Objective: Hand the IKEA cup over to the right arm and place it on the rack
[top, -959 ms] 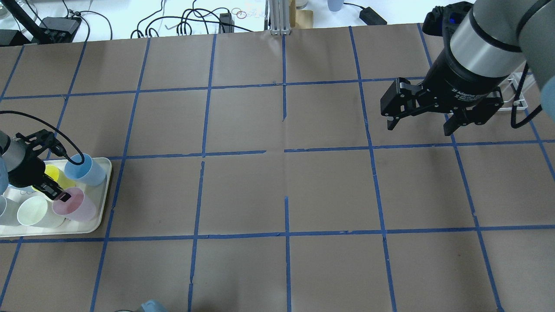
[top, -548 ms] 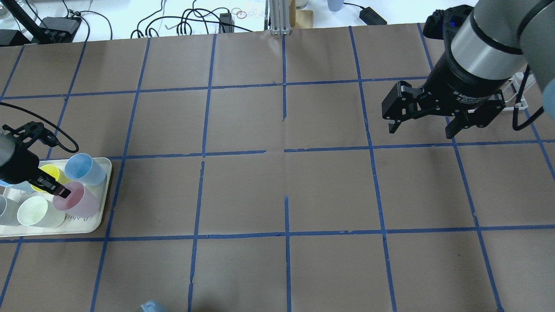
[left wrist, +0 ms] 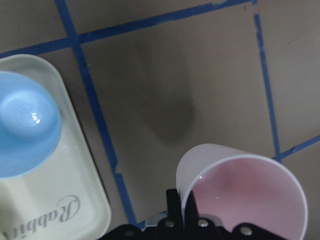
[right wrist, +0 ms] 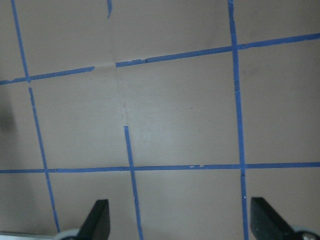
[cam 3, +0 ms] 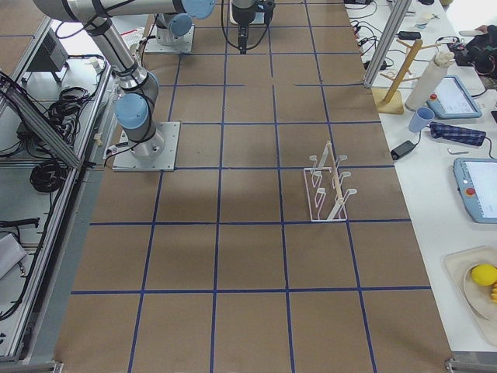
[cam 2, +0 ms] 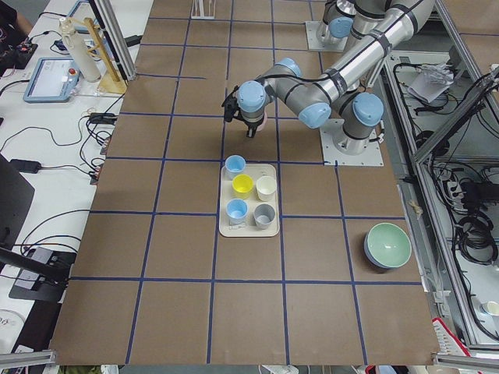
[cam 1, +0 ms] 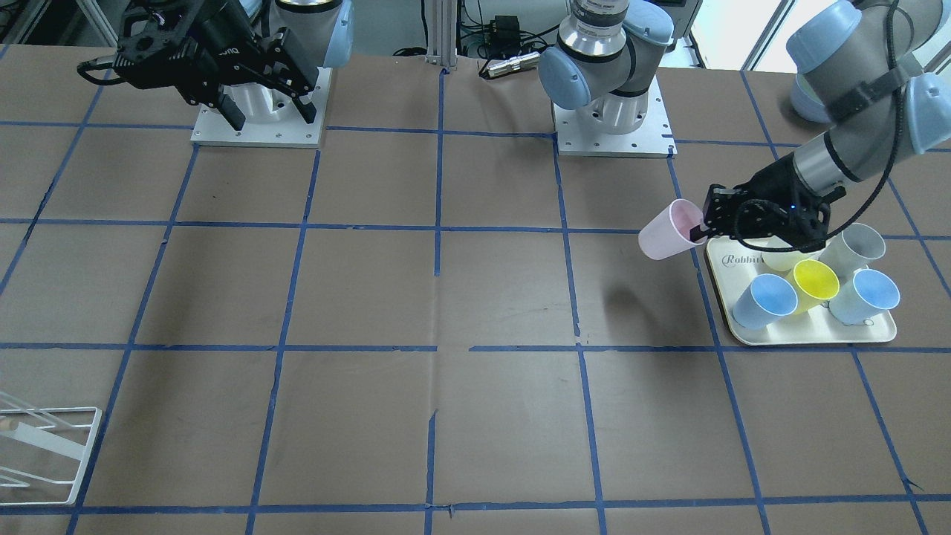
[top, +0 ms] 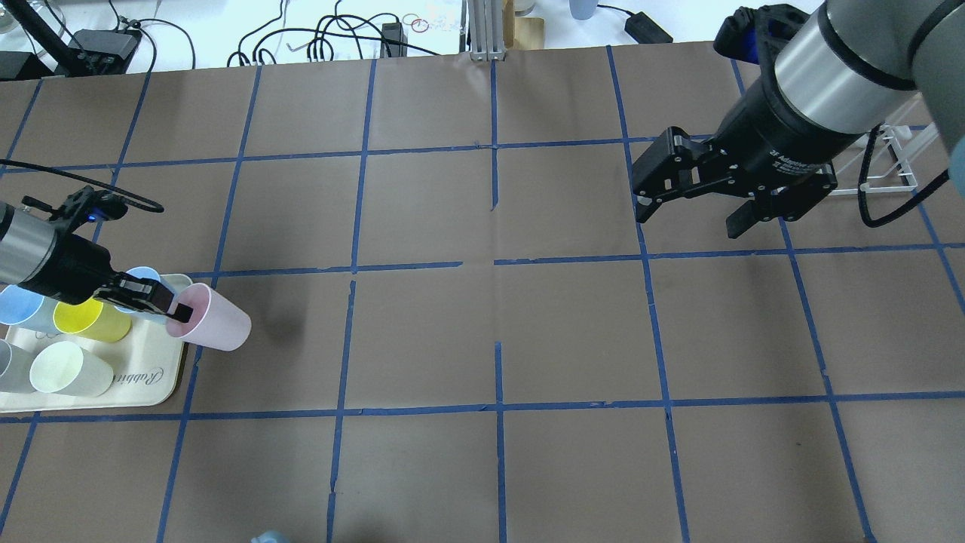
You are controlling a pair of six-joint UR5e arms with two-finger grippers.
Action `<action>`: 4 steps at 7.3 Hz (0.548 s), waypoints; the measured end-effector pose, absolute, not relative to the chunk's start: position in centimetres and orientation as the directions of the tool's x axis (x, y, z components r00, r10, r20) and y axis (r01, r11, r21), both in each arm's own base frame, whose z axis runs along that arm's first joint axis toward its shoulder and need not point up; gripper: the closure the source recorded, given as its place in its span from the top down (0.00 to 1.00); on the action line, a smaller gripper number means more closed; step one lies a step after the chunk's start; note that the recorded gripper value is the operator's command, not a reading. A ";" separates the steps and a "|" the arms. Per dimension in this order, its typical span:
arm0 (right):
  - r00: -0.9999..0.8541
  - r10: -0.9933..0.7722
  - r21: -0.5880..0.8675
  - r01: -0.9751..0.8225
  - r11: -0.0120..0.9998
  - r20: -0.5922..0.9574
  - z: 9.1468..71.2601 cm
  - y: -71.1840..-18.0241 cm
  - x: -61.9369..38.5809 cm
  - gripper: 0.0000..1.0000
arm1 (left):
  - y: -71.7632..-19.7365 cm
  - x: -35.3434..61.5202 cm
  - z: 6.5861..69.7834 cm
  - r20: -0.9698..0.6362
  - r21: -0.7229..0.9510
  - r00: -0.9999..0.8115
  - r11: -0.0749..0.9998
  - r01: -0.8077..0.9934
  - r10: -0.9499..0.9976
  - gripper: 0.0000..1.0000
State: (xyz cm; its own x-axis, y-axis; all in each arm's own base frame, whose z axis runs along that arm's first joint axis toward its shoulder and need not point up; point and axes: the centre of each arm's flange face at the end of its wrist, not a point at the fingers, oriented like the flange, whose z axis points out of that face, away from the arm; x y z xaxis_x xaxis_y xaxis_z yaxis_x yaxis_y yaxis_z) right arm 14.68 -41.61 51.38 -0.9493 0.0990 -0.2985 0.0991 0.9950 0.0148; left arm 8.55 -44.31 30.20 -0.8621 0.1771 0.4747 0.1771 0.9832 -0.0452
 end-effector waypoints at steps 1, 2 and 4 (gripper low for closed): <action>-0.903 0.118 0.035 0.114 0.993 -0.414 51.5 -42.1 14.0 1.00 | -45.3 4.5 30.7 0.557 -0.058 -0.820 0.991 0.122 0.134 0.00; -0.818 0.153 0.065 0.141 0.988 -0.555 51.9 -42.7 13.2 1.00 | -46.1 0.8 31.3 0.643 -0.065 -0.760 0.996 0.066 0.092 0.00; -0.620 0.179 0.095 0.166 0.981 -0.764 52.7 -43.5 12.7 1.00 | -47.0 -4.5 32.9 0.811 -0.062 -0.584 0.997 -0.041 0.027 0.00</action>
State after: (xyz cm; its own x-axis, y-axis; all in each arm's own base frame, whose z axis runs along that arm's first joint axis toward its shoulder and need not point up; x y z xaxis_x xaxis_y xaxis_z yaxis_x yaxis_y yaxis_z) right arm 12.74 -43.45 52.73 -0.6200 0.1792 -0.7639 0.1662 0.9815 0.0953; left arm -4.52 -46.98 32.87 -0.5841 0.0265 0.8112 -0.0410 0.9972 -0.0621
